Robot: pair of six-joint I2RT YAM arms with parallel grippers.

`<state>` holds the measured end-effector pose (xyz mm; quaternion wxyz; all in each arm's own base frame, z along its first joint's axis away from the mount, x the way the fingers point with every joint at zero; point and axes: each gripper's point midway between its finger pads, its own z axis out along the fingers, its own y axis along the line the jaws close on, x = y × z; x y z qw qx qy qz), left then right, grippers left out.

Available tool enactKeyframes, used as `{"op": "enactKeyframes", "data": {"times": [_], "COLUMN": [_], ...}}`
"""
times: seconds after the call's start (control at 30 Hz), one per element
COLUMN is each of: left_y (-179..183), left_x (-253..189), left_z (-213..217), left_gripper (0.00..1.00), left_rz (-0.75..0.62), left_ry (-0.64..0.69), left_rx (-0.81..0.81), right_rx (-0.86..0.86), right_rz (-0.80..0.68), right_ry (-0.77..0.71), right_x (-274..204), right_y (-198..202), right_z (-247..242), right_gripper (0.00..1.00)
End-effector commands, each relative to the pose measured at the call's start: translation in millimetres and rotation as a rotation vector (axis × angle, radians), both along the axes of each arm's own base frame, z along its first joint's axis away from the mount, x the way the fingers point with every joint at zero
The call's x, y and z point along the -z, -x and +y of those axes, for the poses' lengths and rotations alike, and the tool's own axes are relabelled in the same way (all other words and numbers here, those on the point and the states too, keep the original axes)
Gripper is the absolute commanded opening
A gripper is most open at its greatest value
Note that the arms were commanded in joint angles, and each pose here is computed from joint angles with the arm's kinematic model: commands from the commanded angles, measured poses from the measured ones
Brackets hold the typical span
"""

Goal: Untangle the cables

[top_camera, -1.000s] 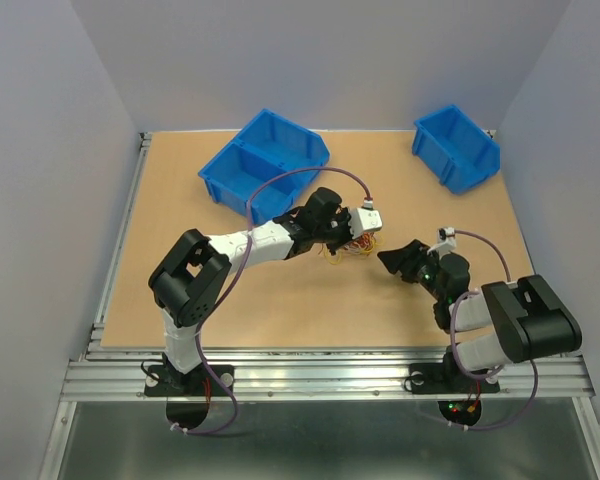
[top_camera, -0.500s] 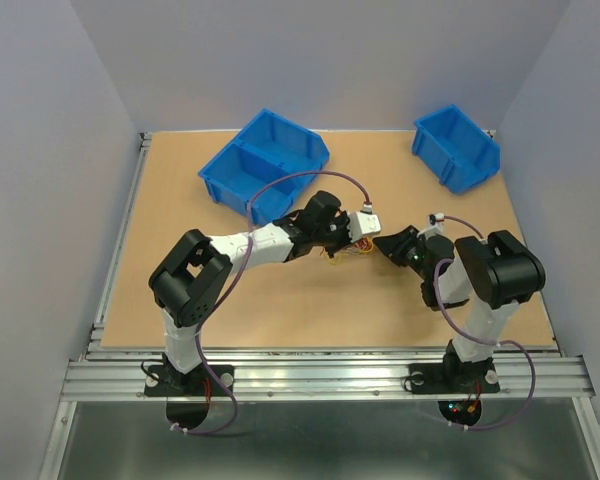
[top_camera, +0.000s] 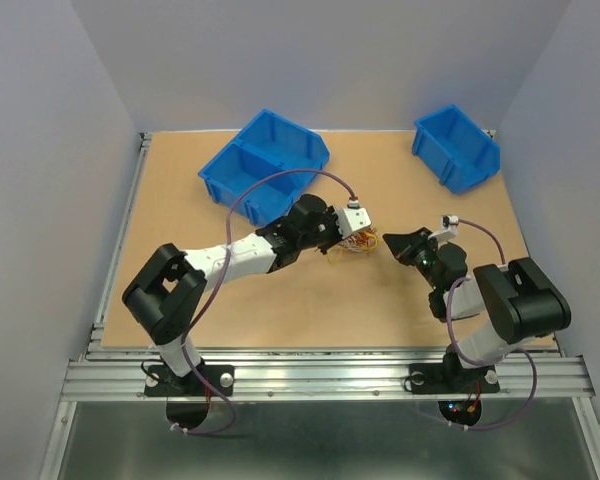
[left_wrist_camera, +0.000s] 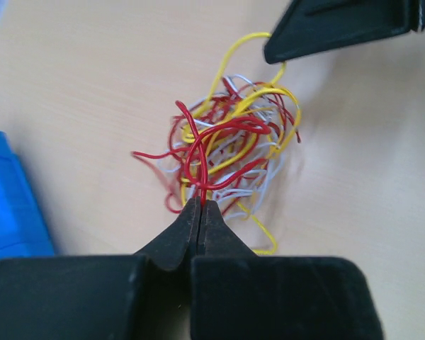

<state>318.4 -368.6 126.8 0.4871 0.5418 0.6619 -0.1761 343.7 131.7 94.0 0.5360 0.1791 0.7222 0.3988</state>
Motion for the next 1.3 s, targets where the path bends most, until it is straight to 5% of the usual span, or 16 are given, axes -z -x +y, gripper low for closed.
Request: {"op": "enactKeyframes", "data": {"times": [0.0, 0.3, 0.47, 1.27], "left_y": [-15, -77, -102, -38], "left_x": [-76, -137, -158, -248], "left_z": [7, 97, 152, 303], "left_gripper": [0.0, 0.0, 0.0, 0.0], "left_rz": [-0.154, -0.209, -0.173, -0.47], "left_ry": [0.179, 0.426, 0.551, 1.064], "left_rx": [-0.097, -0.519, -0.642, -1.081], "right_rx": [0.121, 0.413, 0.415, 0.949], "right_rz": [-0.039, -0.056, -0.057, 0.02], "right_ry": [0.082, 0.114, 0.126, -0.03], "right_x": [-6, -19, -19, -10], "right_y": [4, 22, 28, 79], "right_z": [-23, -80, -82, -173], "right_gripper": [0.01, 0.01, 0.01, 0.0]}}
